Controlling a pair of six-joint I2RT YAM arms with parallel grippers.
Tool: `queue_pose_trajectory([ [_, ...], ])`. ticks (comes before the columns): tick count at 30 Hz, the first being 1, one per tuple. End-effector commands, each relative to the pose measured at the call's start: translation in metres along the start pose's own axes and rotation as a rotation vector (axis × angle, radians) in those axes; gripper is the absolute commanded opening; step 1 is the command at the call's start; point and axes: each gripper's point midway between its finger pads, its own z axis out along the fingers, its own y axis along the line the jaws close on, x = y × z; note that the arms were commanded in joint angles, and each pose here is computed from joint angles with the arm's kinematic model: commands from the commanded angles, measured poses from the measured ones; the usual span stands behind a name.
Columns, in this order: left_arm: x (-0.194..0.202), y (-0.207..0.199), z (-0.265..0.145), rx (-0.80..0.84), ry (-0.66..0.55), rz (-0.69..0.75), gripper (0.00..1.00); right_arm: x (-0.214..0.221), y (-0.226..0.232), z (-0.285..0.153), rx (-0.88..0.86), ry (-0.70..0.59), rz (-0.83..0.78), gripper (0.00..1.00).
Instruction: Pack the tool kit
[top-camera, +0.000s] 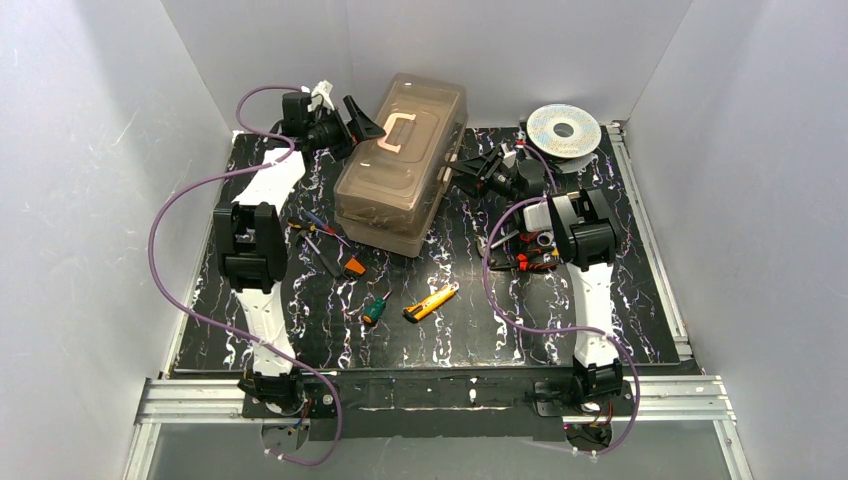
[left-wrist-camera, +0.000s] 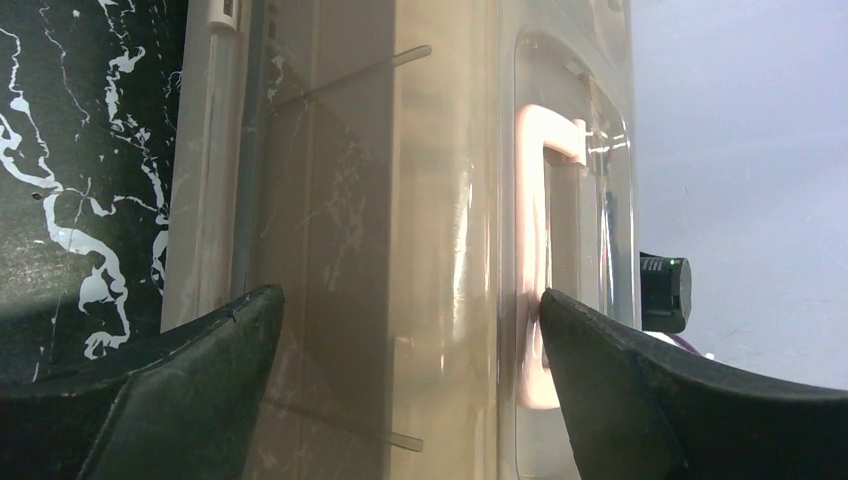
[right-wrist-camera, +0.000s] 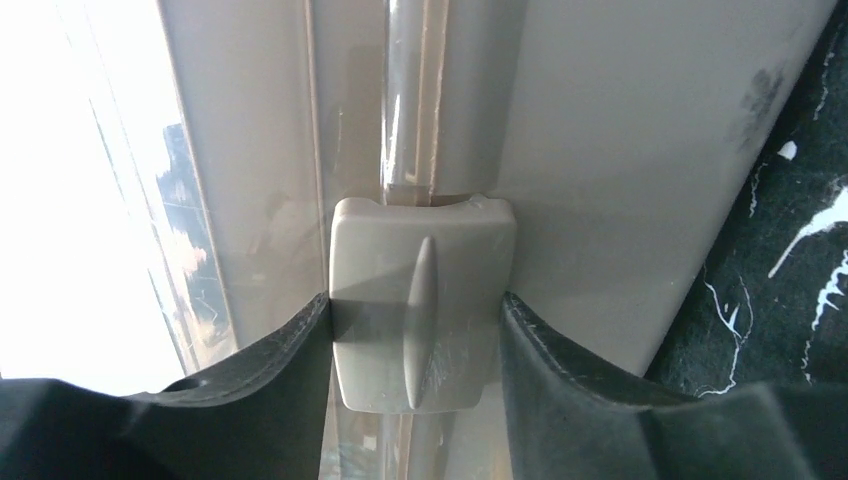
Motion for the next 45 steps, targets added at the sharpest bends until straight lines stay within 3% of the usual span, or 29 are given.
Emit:
queue_pose_trajectory([
  [1, 0.024, -0.015, 0.002, 0.062, 0.066, -0.016, 0.98, 0.005, 0.056, 0.008, -0.179, 0.021, -0.084, 0.42],
  [5, 0.033, -0.017, -0.002, 0.063, 0.074, -0.005, 0.98, 0.009, 0.053, 0.003, -0.124, 0.014, -0.102, 0.32],
  [21, 0.048, -0.04, -0.033, -0.061, 0.036, 0.155, 0.98, 0.008, 0.027, -0.021, 0.305, -0.082, -0.238, 0.22],
  [22, 0.049, -0.039, -0.033, -0.063, 0.037, 0.156, 0.98, 0.009, 0.026, -0.022, 0.313, -0.078, -0.234, 0.24],
  [25, 0.049, -0.037, -0.033, -0.076, 0.039, 0.155, 0.98, 0.012, 0.029, -0.024, 0.265, -0.06, -0.21, 0.66],
  [27, 0.048, -0.037, -0.033, -0.079, 0.042, 0.166, 0.98, 0.013, 0.034, -0.024, 0.166, -0.048, -0.18, 0.76],
  [39, 0.036, -0.04, -0.022, -0.021, 0.07, 0.115, 0.98, 0.011, 0.035, -0.009, -0.089, 0.036, -0.093, 0.87],
  [45, 0.047, -0.038, -0.008, 0.037, 0.119, 0.056, 0.98, 0.02, 0.064, 0.006, -0.211, 0.088, -0.1, 0.87],
])
